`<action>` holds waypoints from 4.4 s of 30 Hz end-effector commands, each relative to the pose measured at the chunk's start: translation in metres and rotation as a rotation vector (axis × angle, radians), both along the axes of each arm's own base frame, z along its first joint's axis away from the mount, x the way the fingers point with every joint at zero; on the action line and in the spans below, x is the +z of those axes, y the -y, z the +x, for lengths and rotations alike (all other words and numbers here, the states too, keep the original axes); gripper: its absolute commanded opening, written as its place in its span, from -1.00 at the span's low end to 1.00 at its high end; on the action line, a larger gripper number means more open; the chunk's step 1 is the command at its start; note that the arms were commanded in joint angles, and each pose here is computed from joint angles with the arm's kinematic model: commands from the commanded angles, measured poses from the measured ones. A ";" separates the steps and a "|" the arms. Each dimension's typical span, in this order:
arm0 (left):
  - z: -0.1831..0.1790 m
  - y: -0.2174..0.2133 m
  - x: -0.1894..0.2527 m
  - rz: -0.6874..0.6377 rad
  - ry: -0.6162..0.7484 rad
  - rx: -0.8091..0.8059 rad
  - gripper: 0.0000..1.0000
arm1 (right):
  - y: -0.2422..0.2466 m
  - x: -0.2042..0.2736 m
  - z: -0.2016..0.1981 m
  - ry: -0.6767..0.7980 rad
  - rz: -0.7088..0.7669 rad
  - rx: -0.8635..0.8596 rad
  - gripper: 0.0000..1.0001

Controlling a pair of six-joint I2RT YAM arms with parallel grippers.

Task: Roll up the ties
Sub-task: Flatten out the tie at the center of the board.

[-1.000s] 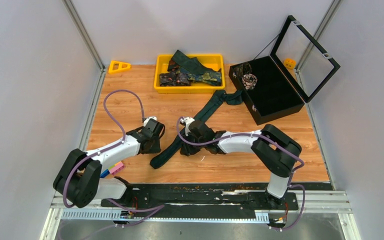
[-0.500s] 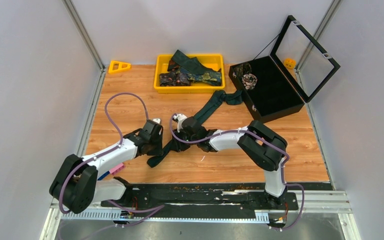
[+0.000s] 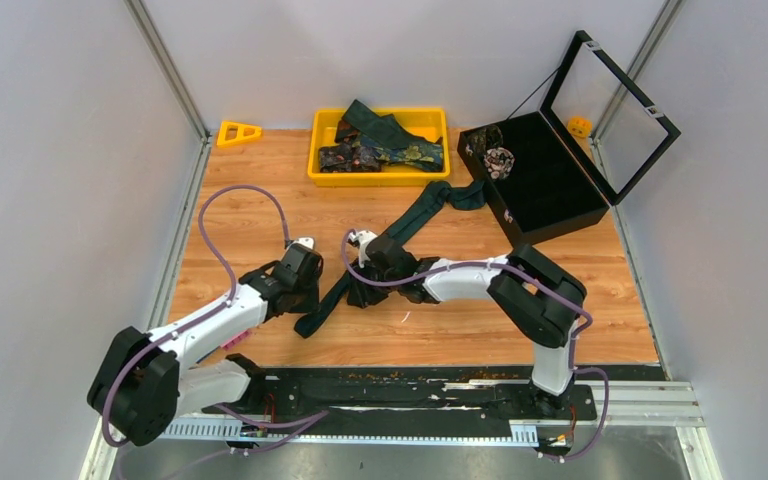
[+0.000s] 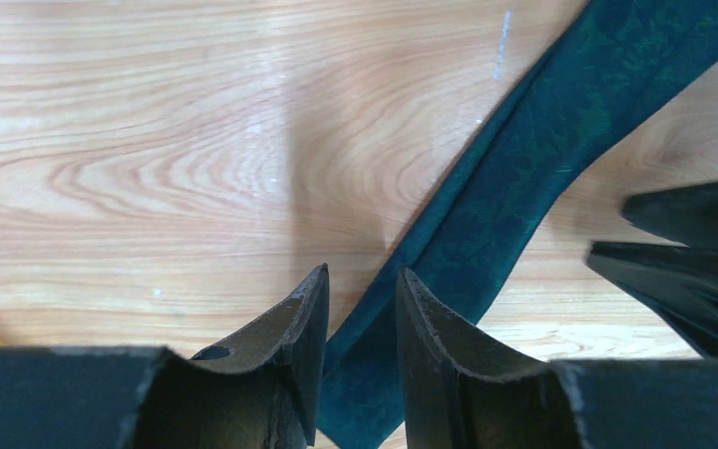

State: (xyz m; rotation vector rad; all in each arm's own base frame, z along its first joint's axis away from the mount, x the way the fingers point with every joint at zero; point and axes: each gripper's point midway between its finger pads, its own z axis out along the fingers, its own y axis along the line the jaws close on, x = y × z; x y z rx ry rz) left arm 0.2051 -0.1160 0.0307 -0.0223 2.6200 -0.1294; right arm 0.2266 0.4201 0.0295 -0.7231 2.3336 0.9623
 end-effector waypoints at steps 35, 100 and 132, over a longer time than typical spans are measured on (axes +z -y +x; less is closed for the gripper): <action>0.195 0.097 0.021 0.163 0.067 -0.145 -0.16 | 0.124 -0.024 0.106 -0.028 -0.358 -0.283 -0.59; 0.111 0.211 0.064 -0.671 -0.136 -0.302 -0.28 | 0.141 0.024 0.112 0.050 -0.246 -0.341 -0.42; 0.078 0.112 0.042 -0.328 0.010 -0.098 -0.20 | 0.137 0.052 0.159 0.074 -0.190 -0.424 -0.51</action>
